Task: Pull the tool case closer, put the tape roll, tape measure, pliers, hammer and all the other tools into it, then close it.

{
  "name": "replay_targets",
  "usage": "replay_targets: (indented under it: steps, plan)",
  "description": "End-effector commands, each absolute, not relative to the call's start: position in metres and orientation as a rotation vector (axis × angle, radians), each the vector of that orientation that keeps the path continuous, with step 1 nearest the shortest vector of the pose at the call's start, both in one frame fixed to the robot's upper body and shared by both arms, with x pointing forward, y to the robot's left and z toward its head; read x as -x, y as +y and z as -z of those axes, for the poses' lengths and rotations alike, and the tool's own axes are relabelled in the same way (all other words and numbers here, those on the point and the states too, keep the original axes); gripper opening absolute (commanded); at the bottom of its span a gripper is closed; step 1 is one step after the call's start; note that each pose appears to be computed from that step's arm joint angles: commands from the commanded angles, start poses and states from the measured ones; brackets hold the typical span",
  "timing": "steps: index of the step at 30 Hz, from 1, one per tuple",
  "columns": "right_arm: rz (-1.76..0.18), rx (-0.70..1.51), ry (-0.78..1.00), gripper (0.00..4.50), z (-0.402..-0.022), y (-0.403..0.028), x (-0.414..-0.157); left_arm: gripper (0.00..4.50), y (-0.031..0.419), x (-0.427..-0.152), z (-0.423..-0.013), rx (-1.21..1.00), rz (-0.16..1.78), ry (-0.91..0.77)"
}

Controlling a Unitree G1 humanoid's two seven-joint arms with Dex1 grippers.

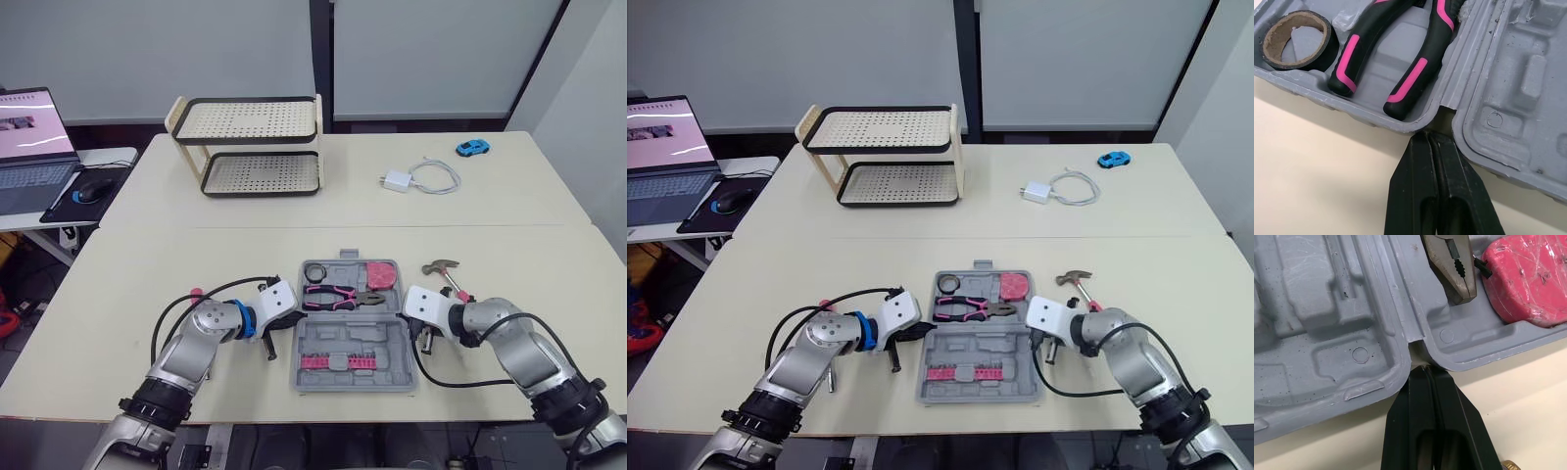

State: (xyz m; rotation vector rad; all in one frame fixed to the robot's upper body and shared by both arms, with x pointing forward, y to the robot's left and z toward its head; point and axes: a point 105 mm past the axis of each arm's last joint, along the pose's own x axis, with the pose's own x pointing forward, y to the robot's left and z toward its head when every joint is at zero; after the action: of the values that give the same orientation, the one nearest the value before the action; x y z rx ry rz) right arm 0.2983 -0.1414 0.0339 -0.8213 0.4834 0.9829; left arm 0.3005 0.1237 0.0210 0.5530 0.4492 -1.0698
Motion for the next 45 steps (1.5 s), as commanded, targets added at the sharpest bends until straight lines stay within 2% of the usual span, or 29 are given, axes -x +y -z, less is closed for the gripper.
replay_targets:
  steps: [1, 11, 20, 26, 30, 32, 35, 39, 45]
  plan:
    - [-1.036, 0.822, 0.425, 0.00, -0.040, -0.125, -0.292, 0.03, 0.090, -0.280, -0.013, -0.523, 1.215, 0.435]
    - [-1.023, 0.829, 0.429, 0.00, -0.040, -0.128, -0.293, 0.03, 0.100, -0.285, -0.013, -0.543, 1.184, 0.446]
    - [-0.974, 0.879, 0.422, 0.00, -0.054, -0.155, -0.299, 0.03, 0.133, -0.295, -0.022, -0.570, 1.086, 0.445]
    - [-0.957, 0.865, 0.373, 0.00, -0.079, -0.164, -0.299, 0.03, 0.152, -0.298, -0.055, -0.548, 1.048, 0.345]
    - [-0.925, 0.756, 0.339, 0.00, -0.108, -0.178, -0.294, 0.03, 0.176, -0.294, -0.081, -0.519, 1.017, 0.298]
    - [-0.882, 0.673, 0.318, 0.00, -0.127, -0.195, -0.290, 0.40, 0.195, -0.290, -0.101, -0.449, 0.980, 0.269]
    - [-0.816, 0.571, 0.273, 0.62, -0.153, -0.223, -0.282, 1.21, 0.228, -0.282, -0.124, -0.311, 0.894, 0.248]
    - [-0.629, 0.485, 0.250, 1.95, -0.171, -0.285, -0.272, 2.41, 0.308, -0.267, -0.137, -0.198, 0.644, 0.290]
    - [-0.262, 0.327, 0.258, 4.07, -0.153, -0.378, -0.255, 4.27, 0.408, -0.243, -0.121, -0.118, 0.243, 0.319]
